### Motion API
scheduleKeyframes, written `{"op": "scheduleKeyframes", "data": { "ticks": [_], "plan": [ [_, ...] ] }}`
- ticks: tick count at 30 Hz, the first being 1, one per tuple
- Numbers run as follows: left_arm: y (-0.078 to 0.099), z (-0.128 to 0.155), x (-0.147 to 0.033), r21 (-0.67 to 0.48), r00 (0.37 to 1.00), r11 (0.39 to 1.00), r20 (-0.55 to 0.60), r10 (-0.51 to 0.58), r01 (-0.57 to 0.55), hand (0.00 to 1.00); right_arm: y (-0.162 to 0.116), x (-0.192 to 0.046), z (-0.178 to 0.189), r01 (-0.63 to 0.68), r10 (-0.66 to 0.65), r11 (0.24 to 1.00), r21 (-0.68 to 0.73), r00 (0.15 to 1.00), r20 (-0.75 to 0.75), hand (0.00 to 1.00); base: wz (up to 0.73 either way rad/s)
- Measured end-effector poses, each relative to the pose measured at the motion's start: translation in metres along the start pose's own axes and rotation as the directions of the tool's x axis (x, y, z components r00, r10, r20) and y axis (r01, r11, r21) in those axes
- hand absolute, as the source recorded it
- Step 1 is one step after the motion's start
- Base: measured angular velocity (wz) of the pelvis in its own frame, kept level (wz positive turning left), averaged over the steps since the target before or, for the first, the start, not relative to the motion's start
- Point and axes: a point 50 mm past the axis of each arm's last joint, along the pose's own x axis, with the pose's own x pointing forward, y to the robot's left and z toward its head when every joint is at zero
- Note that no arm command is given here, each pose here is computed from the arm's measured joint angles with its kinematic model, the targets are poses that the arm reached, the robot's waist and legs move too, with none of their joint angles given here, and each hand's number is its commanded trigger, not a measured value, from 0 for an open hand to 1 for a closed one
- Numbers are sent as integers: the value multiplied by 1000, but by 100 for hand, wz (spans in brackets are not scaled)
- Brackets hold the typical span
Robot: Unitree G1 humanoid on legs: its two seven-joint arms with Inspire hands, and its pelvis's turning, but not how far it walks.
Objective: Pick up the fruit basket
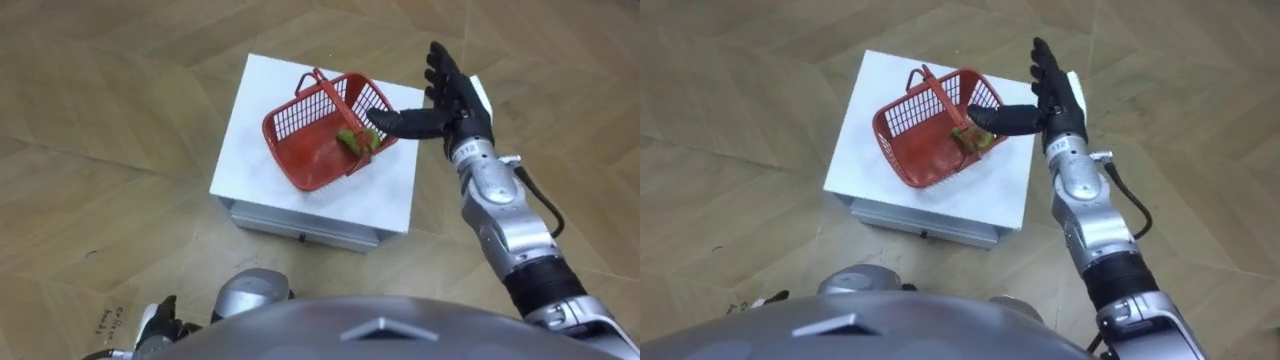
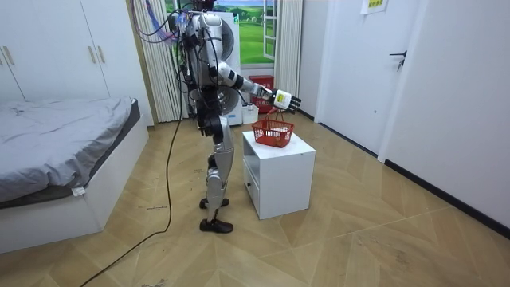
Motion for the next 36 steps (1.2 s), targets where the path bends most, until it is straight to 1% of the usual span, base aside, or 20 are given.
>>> {"op": "scheduleKeyframes", "data": {
  "ticks": [8,11,15,17,19,22,25,29,31,36],
  "plan": [
    [1,-6,-1,-7,1000,1000,-19,16,-16,0,-17,-8,-11,116,-116,993,8,993,-32,0,0],
    [4,-4,-1,-25,999,999,-17,32,-32,0,-27,-13,-25,166,-166,986,-6,982,-86,0,1],
    [6,-3,-1,-25,999,999,-15,37,-38,0,-41,-25,-60,224,-229,973,-50,945,-235,0,0],
    [7,-2,-1,-21,999,999,-9,40,-40,0,-47,-32,-75,235,-253,967,-98,922,-291,0,0],
    [10,-1,-1,-29,999,998,-1,50,-50,0,-56,-45,-98,251,-285,958,-137,879,-382,0,0],
    [10,-2,-1,-27,999,999,-7,44,-45,0,-63,-64,-121,248,-304,952,-177,821,-483,0,0],
    [10,-2,-1,-26,999,999,-10,33,-33,0,-68,-82,-142,210,-308,950,-232,762,-570,0,0],
    [9,-3,-1,-16,999,1000,-23,22,-23,0,-70,-103,-162,153,-280,958,-243,688,-669,0,2],
    [8,-4,-1,21,999,1000,-32,14,-14,0,-72,-119,-174,112,-257,964,-241,626,-736,0,6],
    [5,-8,-1,61,998,998,-68,-13,17,0,-70,-140,-189,90,-209,978,-190,535,-819,0,-1]
  ]
}}
